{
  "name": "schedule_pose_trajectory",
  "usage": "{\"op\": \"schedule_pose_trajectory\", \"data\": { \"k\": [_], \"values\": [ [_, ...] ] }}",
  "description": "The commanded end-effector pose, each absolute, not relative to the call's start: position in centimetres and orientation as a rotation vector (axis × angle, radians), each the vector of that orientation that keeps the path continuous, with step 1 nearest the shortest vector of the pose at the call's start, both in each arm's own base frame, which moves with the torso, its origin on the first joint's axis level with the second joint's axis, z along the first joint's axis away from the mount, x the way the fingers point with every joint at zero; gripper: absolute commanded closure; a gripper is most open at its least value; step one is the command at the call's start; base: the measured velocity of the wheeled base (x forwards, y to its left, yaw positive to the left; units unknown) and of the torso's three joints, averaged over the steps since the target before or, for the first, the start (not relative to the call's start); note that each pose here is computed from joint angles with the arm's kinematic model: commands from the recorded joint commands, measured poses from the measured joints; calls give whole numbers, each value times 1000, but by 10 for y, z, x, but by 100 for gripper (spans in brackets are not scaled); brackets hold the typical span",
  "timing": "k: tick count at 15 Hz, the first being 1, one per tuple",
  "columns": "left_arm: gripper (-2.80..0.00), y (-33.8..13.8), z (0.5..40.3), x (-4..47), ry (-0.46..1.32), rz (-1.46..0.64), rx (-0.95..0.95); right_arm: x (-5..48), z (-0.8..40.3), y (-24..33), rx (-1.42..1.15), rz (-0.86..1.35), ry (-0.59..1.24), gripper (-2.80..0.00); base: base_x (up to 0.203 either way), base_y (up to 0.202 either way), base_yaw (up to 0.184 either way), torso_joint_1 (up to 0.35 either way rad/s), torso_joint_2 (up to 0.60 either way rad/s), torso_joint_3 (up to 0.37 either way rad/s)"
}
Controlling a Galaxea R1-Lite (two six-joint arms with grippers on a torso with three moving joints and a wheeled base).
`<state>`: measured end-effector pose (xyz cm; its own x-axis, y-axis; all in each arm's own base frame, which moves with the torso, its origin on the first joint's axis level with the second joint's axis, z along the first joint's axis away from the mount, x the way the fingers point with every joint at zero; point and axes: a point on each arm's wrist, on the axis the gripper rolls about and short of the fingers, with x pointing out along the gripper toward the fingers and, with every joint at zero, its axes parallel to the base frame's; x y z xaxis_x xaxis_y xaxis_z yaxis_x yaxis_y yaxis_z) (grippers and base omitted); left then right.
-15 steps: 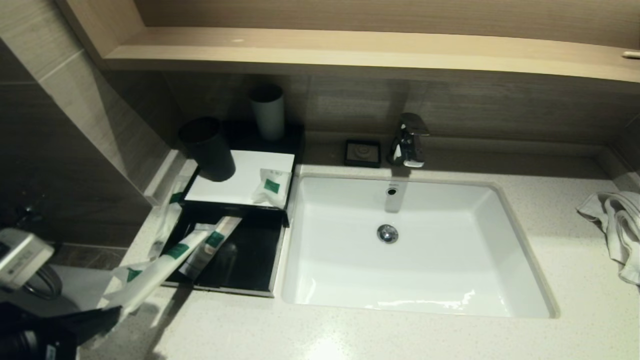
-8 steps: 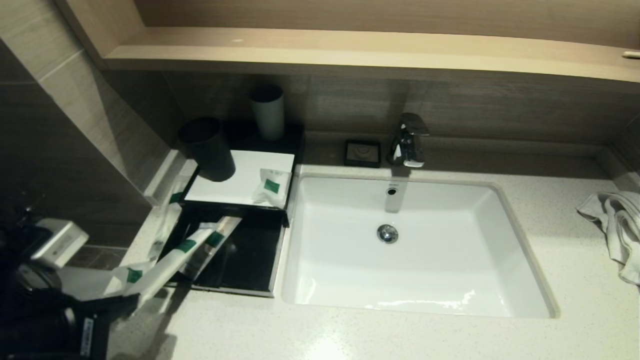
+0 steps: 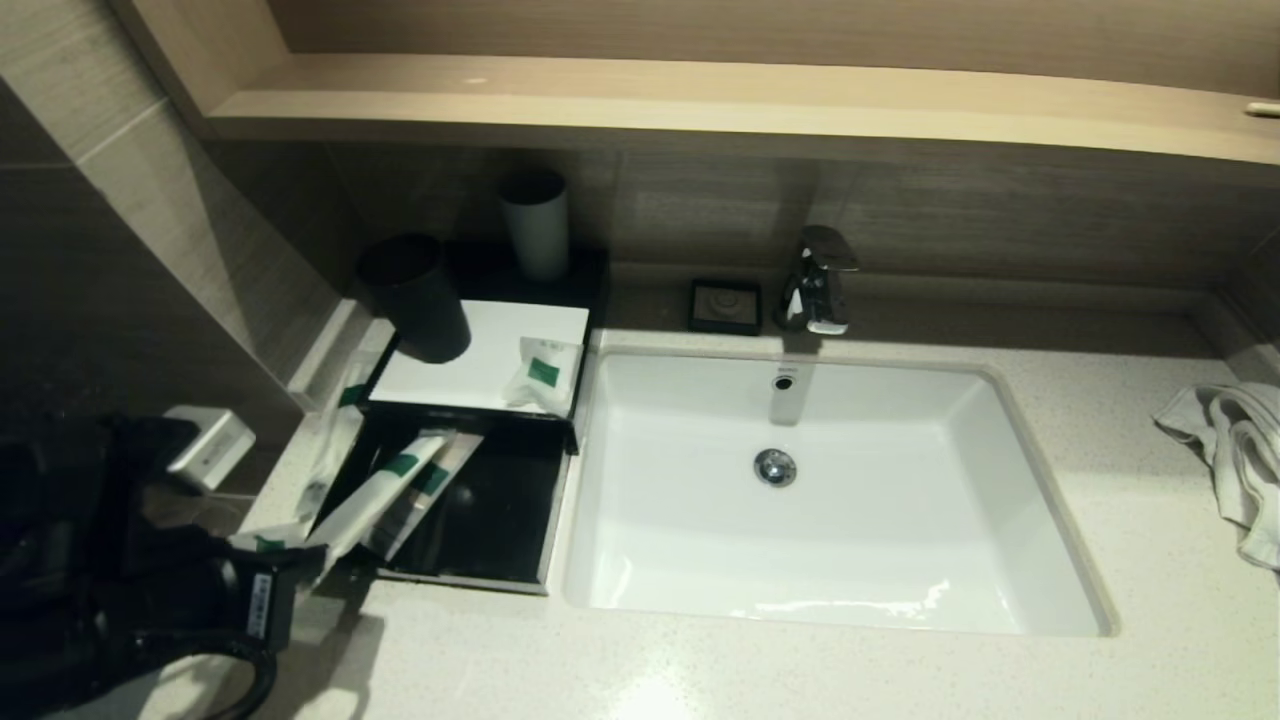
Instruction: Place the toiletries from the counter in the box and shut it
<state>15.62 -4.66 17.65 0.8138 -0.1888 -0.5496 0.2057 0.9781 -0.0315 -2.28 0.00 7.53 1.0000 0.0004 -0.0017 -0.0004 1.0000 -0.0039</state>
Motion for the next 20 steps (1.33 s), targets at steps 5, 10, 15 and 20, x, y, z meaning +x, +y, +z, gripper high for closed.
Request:
{"op": "schedule_pose_trajectory", "data": {
  "k": [5, 10, 15, 20],
  "values": [
    [0, -56, 164, 187, 601, -203, 34, -23, 75, 0, -5, 2, 2, 0, 0, 0, 0, 0, 0, 0],
    [0, -62, 160, 207, 582, -198, 33, -23, 75, 0, -5, 1, 2, 0, 0, 0, 0, 0, 0, 0],
    [0, -67, 153, 224, 560, -194, 32, -23, 75, 0, -5, 1, 2, 0, 0, 0, 0, 0, 0, 0],
    [0, -71, 154, 239, 557, -194, 31, -23, 75, 0, -5, 0, 2, 0, 0, 0, 0, 0, 0, 0]
  ]
}}
